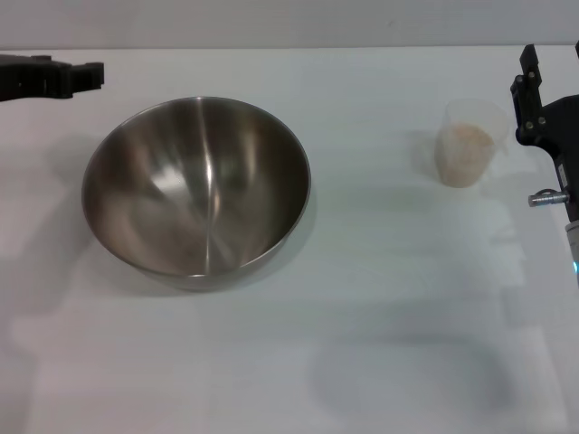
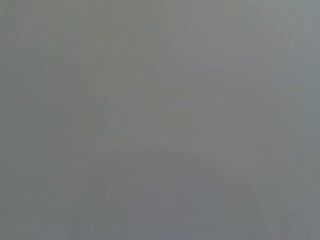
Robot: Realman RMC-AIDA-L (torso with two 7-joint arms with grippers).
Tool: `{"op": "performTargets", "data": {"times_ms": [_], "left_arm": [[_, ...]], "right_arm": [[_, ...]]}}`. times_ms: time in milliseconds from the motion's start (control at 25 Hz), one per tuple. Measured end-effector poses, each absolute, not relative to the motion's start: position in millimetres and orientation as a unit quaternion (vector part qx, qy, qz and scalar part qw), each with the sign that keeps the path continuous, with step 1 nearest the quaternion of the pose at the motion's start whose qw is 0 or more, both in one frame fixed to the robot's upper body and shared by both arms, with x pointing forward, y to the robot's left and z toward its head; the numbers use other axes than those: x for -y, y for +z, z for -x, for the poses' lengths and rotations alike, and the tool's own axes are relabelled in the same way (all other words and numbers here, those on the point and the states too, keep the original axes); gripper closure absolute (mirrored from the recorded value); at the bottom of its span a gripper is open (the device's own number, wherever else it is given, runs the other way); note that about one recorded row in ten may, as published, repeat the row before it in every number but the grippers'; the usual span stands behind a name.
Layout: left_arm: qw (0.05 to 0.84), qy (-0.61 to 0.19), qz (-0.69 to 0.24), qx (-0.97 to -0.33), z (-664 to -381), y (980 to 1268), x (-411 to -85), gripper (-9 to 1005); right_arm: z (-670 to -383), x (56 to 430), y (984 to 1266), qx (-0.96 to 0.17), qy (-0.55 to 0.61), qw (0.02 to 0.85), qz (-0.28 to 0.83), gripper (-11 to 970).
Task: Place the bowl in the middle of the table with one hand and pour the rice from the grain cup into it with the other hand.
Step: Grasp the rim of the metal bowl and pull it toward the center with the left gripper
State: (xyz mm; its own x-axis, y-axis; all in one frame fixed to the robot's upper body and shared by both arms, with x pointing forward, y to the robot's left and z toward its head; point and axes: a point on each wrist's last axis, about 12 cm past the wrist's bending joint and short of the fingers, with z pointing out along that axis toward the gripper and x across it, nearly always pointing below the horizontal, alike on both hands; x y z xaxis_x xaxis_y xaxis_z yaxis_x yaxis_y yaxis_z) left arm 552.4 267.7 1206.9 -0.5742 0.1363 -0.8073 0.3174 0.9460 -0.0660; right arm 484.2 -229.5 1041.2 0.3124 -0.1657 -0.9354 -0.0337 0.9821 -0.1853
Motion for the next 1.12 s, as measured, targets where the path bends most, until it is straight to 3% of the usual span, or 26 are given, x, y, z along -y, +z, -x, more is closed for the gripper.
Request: {"op": "performTargets", "data": {"times_ms": [560,1120], "left_arm": [[0.412,-0.084,-0.136,-0.897,-549.1,1189.5,-277.3,346],[0.369,-0.104,-0.155,-0.911,-542.0,1175.8,-263.5,345]], "right_arm": [[-485.6,227.0,1042.0,-0.584,-0.037,0.806,0.086,425],[-488.7,225.4,1043.6,-0.581,-0.037,0.808,0.091,425]]}}
